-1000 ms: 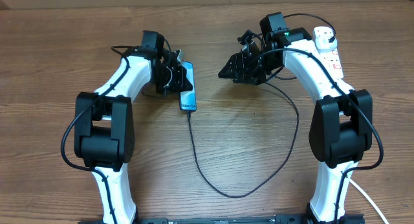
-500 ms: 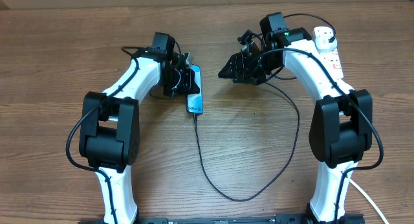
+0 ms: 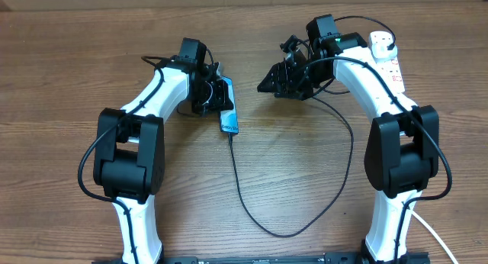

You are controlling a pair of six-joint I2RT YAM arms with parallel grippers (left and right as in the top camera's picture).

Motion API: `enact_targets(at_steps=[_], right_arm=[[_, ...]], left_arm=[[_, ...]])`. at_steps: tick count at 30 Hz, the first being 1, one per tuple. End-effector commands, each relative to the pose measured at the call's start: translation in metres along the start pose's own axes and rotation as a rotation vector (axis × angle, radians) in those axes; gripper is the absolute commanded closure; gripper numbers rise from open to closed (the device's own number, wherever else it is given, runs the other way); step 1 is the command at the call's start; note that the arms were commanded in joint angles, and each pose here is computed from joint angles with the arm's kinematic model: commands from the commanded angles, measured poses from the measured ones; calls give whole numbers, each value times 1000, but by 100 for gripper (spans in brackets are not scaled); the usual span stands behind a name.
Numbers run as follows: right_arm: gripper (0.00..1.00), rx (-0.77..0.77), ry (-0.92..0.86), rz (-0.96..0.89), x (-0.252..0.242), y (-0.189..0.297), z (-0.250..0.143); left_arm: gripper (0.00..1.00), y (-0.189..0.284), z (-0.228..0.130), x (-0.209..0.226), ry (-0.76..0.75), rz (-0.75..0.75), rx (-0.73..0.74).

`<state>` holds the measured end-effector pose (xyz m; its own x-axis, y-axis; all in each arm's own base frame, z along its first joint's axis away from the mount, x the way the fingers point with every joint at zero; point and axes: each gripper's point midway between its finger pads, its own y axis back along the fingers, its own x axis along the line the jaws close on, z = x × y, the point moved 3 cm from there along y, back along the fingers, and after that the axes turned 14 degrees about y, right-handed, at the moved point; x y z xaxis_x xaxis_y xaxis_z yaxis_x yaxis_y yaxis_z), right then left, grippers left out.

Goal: Plug charger to phone and switch on socket
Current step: 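Lay the phone flat on the table with the left gripper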

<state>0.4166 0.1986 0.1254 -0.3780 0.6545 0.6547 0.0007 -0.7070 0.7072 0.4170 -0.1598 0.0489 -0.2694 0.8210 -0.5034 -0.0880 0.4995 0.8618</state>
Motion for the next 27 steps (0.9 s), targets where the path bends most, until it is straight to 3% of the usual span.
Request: enact_targets(at_steps=[1, 14, 22, 27], right_arm=[[39, -27, 40, -7, 9, 8, 7], [39, -27, 39, -7, 9, 8, 7], [39, -27, 39, -7, 9, 8, 7], [40, -25, 37, -7, 9, 8, 7]], left_arm=[[96, -2, 2, 9, 21, 64, -35], [95, -24, -3, 26, 69, 102, 22], [78, -23, -3, 28, 71, 109, 21], [76, -23, -3, 28, 71, 110, 21]])
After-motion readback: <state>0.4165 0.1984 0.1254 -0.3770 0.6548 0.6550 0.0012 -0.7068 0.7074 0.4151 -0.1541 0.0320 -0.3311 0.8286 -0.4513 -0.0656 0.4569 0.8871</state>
